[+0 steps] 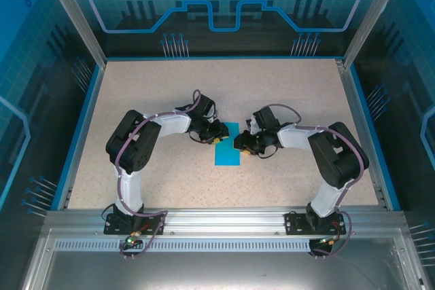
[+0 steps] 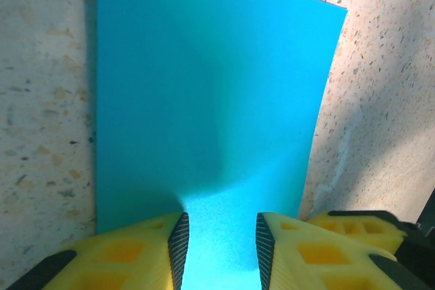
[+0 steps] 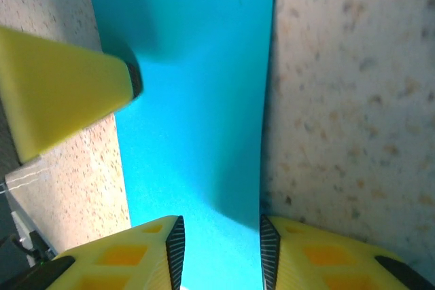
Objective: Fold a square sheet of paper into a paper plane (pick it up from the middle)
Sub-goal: Third fold the triangle at the center of the table.
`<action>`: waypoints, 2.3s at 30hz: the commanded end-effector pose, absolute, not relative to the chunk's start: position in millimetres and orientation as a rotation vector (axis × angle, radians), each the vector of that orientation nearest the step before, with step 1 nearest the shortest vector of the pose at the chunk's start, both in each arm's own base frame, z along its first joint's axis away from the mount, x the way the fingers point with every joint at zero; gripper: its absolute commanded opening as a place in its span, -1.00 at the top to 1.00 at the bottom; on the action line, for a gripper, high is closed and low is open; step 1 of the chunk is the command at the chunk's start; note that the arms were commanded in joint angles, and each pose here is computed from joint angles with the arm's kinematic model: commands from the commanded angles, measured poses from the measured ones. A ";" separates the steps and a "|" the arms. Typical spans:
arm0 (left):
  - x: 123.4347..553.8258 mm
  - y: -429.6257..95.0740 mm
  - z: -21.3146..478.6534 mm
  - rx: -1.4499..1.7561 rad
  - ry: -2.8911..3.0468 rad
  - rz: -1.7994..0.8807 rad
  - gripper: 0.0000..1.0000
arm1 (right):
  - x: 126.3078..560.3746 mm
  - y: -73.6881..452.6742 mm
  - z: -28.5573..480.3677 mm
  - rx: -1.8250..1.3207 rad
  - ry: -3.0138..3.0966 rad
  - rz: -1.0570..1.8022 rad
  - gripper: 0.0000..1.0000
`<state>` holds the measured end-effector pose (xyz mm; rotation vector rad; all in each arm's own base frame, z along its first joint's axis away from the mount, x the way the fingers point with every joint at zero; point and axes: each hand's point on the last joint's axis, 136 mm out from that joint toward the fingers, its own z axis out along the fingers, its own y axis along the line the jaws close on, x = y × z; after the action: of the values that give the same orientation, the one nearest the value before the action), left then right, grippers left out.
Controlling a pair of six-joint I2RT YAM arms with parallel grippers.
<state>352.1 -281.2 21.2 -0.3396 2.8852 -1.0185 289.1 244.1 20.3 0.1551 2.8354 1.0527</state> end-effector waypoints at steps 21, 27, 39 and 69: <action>335.6 -279.1 23.1 -0.251 2.895 -0.993 0.22 | 306.3 254.5 27.4 0.180 2.800 1.196 0.47; 334.0 -274.8 46.3 -0.176 2.815 -0.984 0.10 | 308.0 251.4 23.4 0.215 2.811 1.190 0.62; 252.4 -288.6 66.6 0.515 2.657 -0.559 -0.18 | 309.1 254.0 36.8 0.253 2.828 1.210 0.75; 244.9 -312.1 70.1 0.789 2.411 -0.058 0.63 | 306.0 247.2 38.4 0.257 2.877 1.165 0.65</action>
<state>245.6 -312.6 56.6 0.7932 2.4455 -0.0327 300.3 252.5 29.8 0.2558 2.8862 1.1658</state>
